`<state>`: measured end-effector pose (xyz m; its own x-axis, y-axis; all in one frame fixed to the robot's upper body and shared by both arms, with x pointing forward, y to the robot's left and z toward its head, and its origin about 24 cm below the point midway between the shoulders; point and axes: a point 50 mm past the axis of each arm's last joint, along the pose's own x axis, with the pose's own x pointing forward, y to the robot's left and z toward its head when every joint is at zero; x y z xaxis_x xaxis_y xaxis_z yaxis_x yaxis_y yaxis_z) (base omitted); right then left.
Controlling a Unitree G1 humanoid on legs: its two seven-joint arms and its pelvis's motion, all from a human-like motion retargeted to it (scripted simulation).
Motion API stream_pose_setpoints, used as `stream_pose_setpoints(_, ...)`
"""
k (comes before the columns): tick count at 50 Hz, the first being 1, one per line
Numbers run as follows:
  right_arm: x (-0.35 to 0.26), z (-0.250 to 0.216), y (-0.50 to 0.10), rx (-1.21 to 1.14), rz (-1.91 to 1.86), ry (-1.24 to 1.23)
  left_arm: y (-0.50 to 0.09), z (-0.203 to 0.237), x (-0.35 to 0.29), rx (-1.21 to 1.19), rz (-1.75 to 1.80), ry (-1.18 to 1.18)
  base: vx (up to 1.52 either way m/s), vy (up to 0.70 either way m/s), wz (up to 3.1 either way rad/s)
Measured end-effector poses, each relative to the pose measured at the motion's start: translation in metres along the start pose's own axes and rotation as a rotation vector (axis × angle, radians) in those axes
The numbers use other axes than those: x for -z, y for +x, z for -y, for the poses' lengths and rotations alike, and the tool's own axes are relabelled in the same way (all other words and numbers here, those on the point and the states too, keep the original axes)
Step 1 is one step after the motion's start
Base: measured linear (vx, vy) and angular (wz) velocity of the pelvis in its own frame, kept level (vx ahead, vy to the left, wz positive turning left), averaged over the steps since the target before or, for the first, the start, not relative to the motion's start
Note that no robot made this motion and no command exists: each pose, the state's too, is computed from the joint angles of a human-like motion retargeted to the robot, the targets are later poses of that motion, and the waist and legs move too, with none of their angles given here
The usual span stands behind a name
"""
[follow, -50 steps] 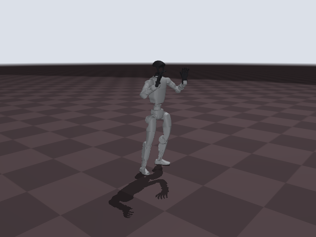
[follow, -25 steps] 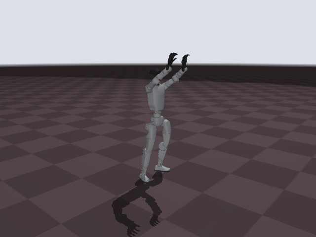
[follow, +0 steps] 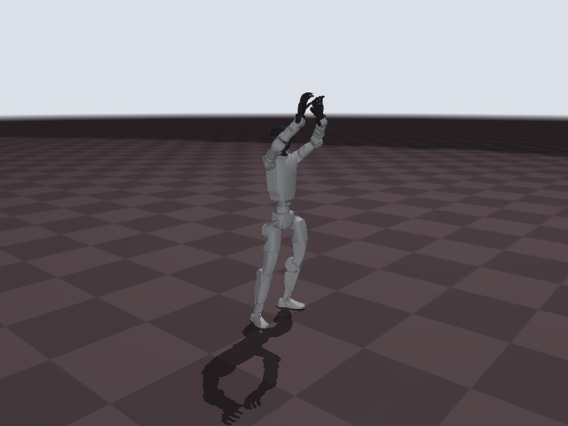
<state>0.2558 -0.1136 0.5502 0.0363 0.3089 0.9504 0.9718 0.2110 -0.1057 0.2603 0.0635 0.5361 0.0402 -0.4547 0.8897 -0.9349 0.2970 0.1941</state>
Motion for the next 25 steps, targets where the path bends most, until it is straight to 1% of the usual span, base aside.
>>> stream_pose_setpoints(4, -0.003, 0.021, -0.045, 0.071, 0.115, 0.130, -0.040, -0.017, -0.002, -0.104, -0.011, -0.303, 0.00, 0.00, 0.00)
stream_pose_setpoints(7, -0.005, 0.039, -0.093, 0.106, 0.184, 0.184, -0.084, -0.034, -0.001, -0.184, -0.002, -0.408, 0.00, 0.00, 0.00)
stream_pose_setpoints(11, -0.007, 0.053, -0.158, 0.077, 0.183, 0.247, -0.143, -0.046, 0.001, -0.250, -0.033, -0.403, 0.00, 0.00, 0.00)
stream_pose_setpoints(15, -0.009, 0.059, -0.211, -0.007, 0.098, 0.323, -0.191, -0.044, -0.003, -0.231, -0.111, -0.415, 0.00, 0.00, 0.00)
stream_pose_setpoints(20, -0.014, 0.058, -0.249, -0.078, 0.015, 0.362, -0.228, -0.034, -0.015, -0.166, -0.172, -0.413, 0.00, 0.00, 0.00)
stream_pose_setpoints(25, -0.014, 0.055, -0.271, -0.125, -0.044, 0.349, -0.250, -0.024, -0.023, -0.132, -0.205, -0.393, 0.00, 0.00, 0.00)
